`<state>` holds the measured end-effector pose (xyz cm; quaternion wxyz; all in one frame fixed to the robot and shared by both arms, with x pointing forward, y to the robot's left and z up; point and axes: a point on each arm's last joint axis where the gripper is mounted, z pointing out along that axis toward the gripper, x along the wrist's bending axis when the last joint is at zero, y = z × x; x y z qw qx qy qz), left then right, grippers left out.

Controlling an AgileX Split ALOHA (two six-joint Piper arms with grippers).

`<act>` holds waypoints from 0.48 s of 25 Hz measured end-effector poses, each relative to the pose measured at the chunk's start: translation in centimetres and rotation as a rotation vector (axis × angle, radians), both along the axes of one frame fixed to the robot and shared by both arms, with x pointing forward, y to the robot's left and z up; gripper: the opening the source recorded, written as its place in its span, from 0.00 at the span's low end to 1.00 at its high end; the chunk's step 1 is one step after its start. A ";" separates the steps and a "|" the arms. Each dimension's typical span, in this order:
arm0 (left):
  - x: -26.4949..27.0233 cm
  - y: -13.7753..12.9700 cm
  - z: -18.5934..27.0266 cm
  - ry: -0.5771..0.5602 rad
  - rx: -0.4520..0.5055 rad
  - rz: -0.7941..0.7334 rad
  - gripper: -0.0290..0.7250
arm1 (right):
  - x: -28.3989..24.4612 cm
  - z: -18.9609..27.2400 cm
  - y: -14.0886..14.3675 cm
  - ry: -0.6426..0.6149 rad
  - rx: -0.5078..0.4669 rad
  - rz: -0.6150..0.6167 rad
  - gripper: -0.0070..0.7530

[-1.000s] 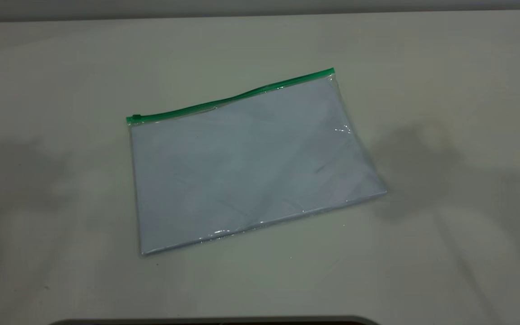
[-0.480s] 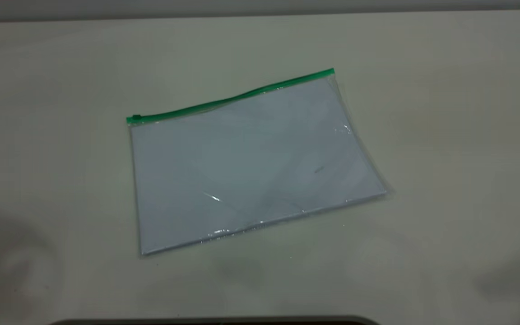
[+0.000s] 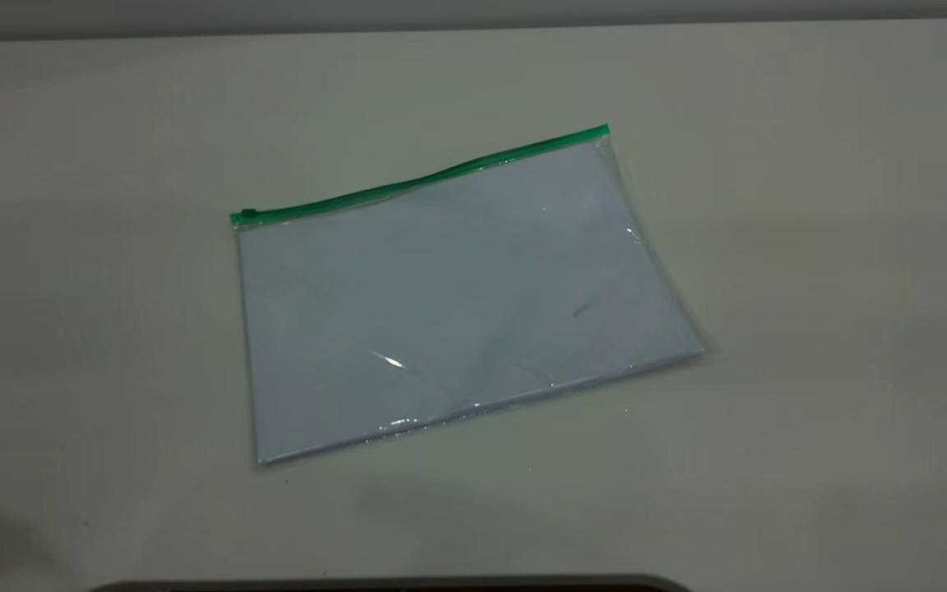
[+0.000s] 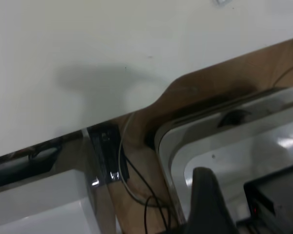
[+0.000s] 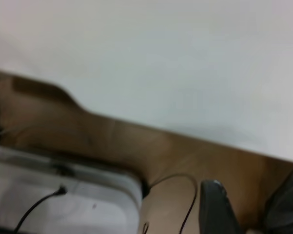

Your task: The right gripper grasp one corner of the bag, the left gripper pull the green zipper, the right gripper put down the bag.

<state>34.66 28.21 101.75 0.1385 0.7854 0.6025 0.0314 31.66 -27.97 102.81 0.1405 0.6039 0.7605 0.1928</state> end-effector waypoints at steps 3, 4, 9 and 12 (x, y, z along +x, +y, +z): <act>-0.7 0.0 -0.6 -0.003 -0.003 0.017 0.74 | 0.0 0.0 -0.1 -0.009 -0.006 -0.011 0.59; -0.9 0.0 -0.5 -0.012 -0.005 0.020 0.74 | -0.1 0.0 -0.1 -0.006 -0.007 -0.012 0.59; -2.5 0.2 -0.3 0.025 0.015 0.002 0.74 | -0.3 -0.2 -0.2 0.019 -0.017 -0.013 0.59; -3.3 0.7 -0.2 -0.018 0.057 0.016 0.74 | 0.0 -0.1 -0.3 -0.016 -0.026 -0.014 0.59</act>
